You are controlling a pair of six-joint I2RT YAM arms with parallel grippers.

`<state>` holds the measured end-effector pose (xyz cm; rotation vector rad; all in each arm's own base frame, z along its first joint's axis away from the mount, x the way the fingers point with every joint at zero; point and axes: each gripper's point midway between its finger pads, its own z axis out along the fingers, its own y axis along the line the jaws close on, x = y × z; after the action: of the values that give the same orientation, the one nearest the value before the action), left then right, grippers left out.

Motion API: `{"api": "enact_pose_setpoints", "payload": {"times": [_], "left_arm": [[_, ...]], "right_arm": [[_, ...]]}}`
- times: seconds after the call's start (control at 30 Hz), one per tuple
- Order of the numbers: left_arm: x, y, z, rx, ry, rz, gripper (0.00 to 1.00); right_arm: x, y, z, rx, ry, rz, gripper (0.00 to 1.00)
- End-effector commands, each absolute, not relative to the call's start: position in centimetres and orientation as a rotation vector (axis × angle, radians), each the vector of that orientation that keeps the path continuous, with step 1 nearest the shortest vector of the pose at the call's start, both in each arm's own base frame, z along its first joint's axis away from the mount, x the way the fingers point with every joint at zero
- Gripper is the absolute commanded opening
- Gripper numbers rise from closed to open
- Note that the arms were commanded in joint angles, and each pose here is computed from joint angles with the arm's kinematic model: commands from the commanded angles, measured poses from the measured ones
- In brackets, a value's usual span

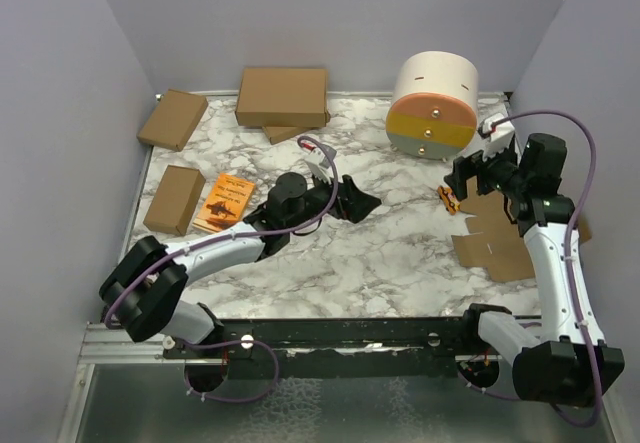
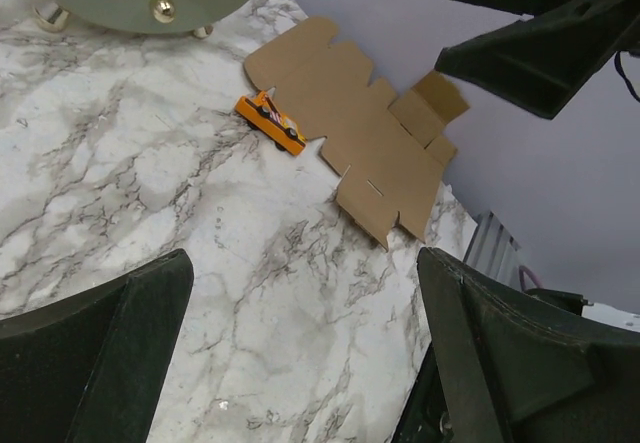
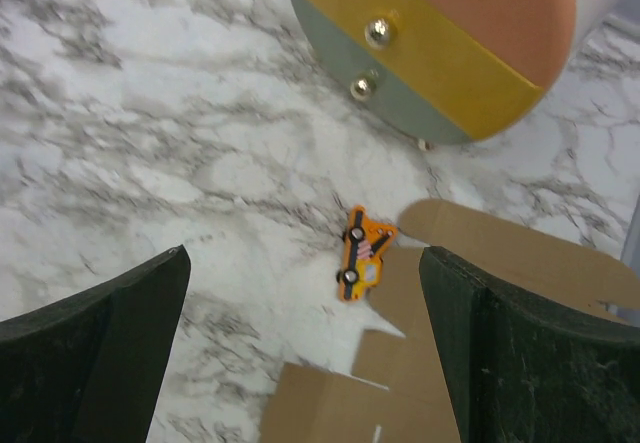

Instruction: Fold the paper box

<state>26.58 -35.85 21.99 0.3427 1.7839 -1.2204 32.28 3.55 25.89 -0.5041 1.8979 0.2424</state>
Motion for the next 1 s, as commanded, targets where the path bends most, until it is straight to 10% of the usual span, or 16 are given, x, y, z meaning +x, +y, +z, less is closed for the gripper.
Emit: {"api": "enact_pose_setpoints", "payload": {"times": [0.0,0.27,0.97], "left_arm": [[26.0,-37.6,21.5,0.289,1.781,-1.336,0.97],[26.3,-42.8,16.8,0.081,1.928,-1.373,0.91],[24.5,-58.7,6.5,-0.129,2.159,-1.450,0.63]], "right_arm": [[30.3,-0.2,19.8,-0.662,2.132,0.015,0.99],[29.7,0.7,13.4,-0.601,2.289,0.167,0.99],[31.8,-2.0,19.0,-0.258,2.054,0.154,0.99]]}}
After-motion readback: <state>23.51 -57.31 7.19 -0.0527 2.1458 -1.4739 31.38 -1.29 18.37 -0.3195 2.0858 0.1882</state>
